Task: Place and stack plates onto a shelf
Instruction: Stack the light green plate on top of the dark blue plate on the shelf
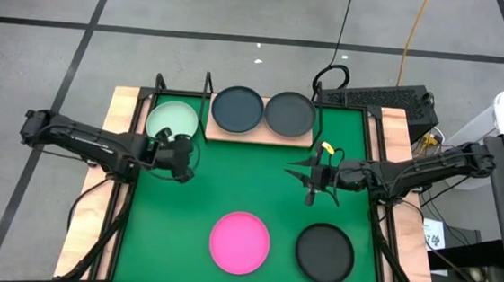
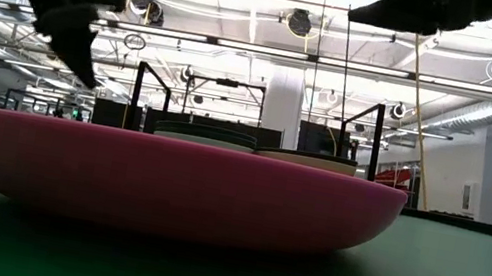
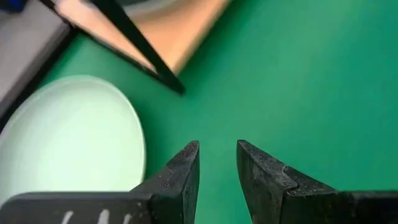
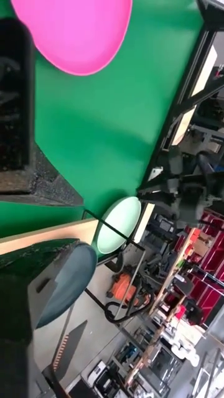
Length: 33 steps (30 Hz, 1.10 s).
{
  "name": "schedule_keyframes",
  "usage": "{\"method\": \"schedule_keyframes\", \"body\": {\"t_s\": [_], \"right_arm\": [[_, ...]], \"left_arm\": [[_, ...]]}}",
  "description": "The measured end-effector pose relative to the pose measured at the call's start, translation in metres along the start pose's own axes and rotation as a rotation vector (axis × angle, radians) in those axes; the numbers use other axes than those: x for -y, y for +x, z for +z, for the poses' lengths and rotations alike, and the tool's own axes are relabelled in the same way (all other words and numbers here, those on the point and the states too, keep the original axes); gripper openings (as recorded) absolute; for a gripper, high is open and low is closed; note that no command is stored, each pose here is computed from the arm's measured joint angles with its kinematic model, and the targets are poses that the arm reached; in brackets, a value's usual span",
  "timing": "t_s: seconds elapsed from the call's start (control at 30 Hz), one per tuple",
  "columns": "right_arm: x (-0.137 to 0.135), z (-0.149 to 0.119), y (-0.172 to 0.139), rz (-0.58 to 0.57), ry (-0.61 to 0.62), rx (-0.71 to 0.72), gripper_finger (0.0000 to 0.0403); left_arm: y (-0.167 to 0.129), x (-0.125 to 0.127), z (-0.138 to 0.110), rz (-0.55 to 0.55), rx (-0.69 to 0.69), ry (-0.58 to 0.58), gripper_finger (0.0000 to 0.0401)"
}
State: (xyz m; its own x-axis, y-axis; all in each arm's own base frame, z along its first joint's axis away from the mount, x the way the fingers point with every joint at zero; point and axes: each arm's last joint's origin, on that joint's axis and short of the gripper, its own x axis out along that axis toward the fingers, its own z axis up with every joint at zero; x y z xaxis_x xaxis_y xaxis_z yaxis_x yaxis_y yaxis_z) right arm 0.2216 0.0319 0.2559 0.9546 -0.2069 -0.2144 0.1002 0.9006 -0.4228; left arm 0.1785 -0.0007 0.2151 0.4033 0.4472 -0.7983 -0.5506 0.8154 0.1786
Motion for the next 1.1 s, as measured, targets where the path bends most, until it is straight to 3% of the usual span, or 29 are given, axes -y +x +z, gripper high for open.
{"method": "schedule_keyframes", "body": {"t_s": [0.4,0.77,1.1], "right_arm": [[0.0,0.0,0.0,-0.002,-0.036,0.0,0.0079],[0.0,0.0,0.0,-0.001,-0.049,-0.001,0.0079],[0.0,-0.001,0.0,0.001,-0.056,-0.008,0.0079]], "left_arm": [[0.039,-0.003,-0.003,0.115,-0.225,0.05,0.0116],[0.051,-0.025,0.004,0.143,-0.285,0.113,0.0214],[0.06,-0.035,0.001,0.159,-0.285,0.096,0.0225]]}}
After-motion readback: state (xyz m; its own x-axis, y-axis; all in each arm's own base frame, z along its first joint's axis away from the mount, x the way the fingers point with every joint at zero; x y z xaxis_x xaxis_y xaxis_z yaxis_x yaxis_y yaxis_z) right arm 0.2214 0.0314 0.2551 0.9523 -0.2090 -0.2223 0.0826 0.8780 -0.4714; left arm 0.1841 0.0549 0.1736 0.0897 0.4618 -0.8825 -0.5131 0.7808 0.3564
